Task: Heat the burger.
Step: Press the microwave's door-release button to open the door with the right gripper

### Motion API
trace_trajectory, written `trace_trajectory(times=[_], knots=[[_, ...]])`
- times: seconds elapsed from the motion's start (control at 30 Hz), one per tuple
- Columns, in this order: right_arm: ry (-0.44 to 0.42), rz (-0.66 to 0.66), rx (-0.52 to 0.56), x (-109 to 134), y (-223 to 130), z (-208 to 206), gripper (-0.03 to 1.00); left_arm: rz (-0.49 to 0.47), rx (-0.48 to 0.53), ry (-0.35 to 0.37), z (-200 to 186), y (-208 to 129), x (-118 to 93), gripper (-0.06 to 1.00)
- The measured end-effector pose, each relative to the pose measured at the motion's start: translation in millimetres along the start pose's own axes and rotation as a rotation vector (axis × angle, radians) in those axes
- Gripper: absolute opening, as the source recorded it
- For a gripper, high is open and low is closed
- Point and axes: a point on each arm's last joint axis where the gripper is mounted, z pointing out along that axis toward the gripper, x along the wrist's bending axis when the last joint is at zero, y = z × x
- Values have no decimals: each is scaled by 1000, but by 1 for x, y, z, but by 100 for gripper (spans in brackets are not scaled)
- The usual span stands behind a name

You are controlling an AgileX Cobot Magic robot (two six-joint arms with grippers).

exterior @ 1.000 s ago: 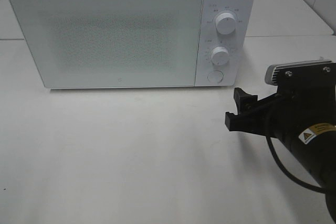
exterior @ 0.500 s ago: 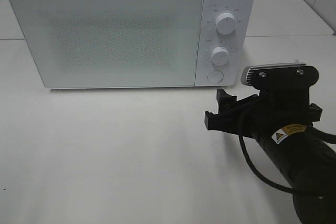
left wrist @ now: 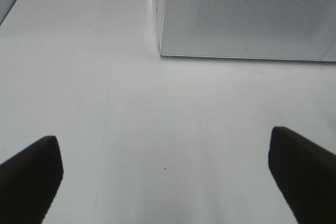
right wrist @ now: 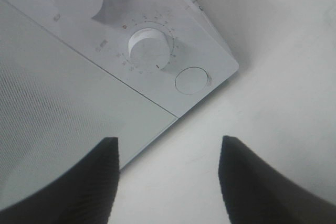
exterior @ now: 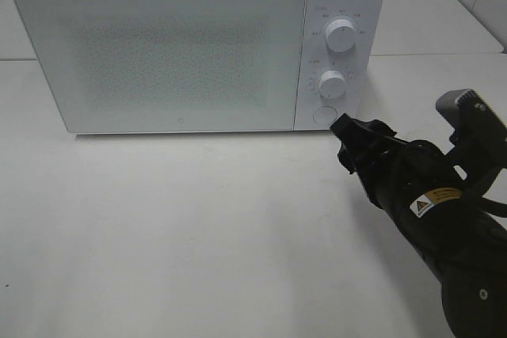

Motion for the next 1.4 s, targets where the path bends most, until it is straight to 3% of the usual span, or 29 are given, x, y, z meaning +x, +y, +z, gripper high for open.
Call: trace_trajectory(times=[0.03, 0.07, 0.13, 0.2, 0.3, 0.37, 0.4, 0.43, 0.53, 0.87, 1.17, 1.4], knots=[[0, 0, 0, 0, 0, 0, 58, 0, 0, 0, 0, 0, 0, 99], [0, 131, 0, 0, 0, 0, 53, 0, 0, 0, 0, 0, 0, 99], [0, 189, 0, 0, 0, 0, 50, 0, 0, 0, 0, 0, 0, 99], [-1, 366, -1, 0, 0, 0, 41, 0, 0, 0, 0, 0, 0, 99], [-3, 396, -3, 0, 0, 0, 34, 0, 0, 0, 0, 0, 0, 99], [-17, 467, -18, -2, 1, 0, 19, 0, 0, 0, 0, 0, 0, 99], [-17, 467, -18, -2, 1, 0, 19, 0, 0, 0, 0, 0, 0, 99], [-27, 489, -23, -3, 1, 0, 10, 0, 0, 0, 0, 0, 0, 99], [-45, 528, -17, -4, 0, 0, 2, 0, 0, 0, 0, 0, 0, 99], [-75, 714, 4, -2, -4, 2, 2, 0, 0, 0, 0, 0, 0, 99], [-123, 756, 9, -1, 1, 19, 2, 0, 0, 0, 0, 0, 0, 99], [-99, 775, 11, 7, 8, 35, 2, 0, 0, 0, 0, 0, 0, 99]])
